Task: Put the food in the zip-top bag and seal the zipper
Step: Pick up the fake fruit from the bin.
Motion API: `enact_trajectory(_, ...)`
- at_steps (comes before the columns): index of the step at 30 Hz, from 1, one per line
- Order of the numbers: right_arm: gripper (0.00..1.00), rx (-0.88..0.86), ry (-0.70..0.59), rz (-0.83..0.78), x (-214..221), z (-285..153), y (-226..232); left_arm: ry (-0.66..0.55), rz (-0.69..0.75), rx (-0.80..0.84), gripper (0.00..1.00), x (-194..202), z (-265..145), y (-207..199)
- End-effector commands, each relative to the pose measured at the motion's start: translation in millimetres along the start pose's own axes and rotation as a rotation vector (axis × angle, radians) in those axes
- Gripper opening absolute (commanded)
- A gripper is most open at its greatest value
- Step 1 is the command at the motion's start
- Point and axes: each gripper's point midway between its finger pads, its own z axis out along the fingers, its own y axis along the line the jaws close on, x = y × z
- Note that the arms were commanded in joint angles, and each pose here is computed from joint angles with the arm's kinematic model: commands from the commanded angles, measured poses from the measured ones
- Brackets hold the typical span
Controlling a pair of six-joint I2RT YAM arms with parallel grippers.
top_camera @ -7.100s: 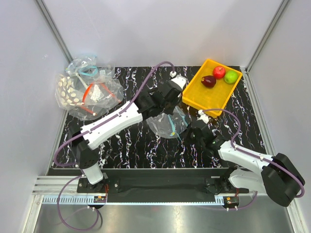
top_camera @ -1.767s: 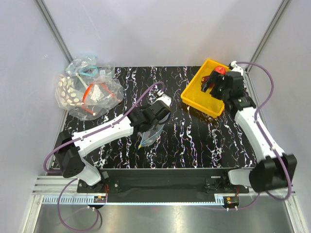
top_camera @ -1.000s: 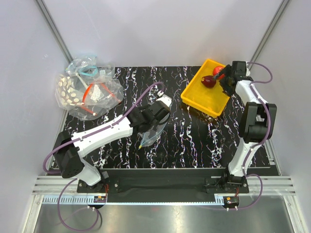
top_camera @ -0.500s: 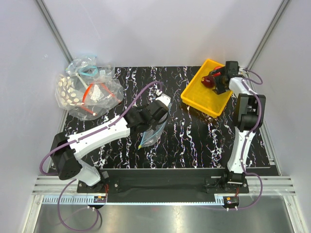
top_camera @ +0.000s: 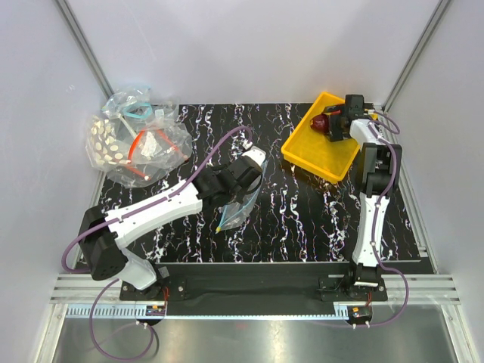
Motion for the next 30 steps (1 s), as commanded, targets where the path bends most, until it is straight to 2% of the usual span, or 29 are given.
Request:
enact_trajectory(1, 0.89, -0.024, -0.044, -0.001, -2, -3, 12, -0.025, -0.027, 0.021, 0.00, -6, -2, -3)
enact_trajectory(6, 0.72, -0.069, -0.106, -0.101, -9, -25, 20, -0.024, -0.027, 0.025, 0.00, -7, -2, -4)
enact_trajectory(7, 0.65, -0.083, -0.108, -0.120, -9, -29, 24, -0.019, -0.023, 0.023, 0.00, -6, -1, -4)
enact_trajectory(11, 0.57, -0.168, -0.122, -0.232, -9, -64, 45, -0.018, -0.021, 0.014, 0.00, -5, 1, -3)
enact_trajectory(15, 0.49, -0.243, -0.088, -0.391, 7, -95, 46, -0.018, -0.016, 0.004, 0.00, -6, 2, -2)
enact_trajectory(17, 0.46, -0.290, -0.098, -0.444, 14, -125, 56, -0.015, -0.006, 0.014, 0.00, -6, 3, -4)
enact_trajectory(18, 0.46, -0.287, -0.093, -0.488, 20, -127, 42, -0.015, -0.004, 0.016, 0.00, -7, 4, -5)
enact_trajectory(19, 0.46, -0.326, -0.111, -0.511, 23, -151, 52, -0.016, -0.001, 0.016, 0.00, -8, 4, -5)
enact_trajectory(20, 0.45, -0.295, -0.116, -0.552, 25, -152, 33, -0.014, 0.007, 0.014, 0.00, -8, 5, -5)
enact_trajectory(22, 0.45, -0.352, -0.118, -0.621, 49, -185, 40, -0.006, 0.013, 0.017, 0.00, -11, 6, -7)
enact_trajectory(23, 0.45, -0.325, -0.117, -0.654, 55, -186, 22, -0.004, 0.013, 0.015, 0.00, -12, 6, -7)
enact_trajectory(25, 0.45, -0.364, -0.132, -0.685, 62, -214, 23, 0.011, 0.018, 0.017, 0.00, -13, 8, -9)
enact_trajectory(27, 0.45, -0.355, -0.098, -0.726, 81, -221, 2, 0.014, 0.011, 0.035, 0.00, -16, 7, -14)
enact_trajectory(30, 0.44, -0.450, -0.089, -0.773, 105, -261, 2, 0.022, 0.001, 0.068, 0.00, -18, 7, -21)
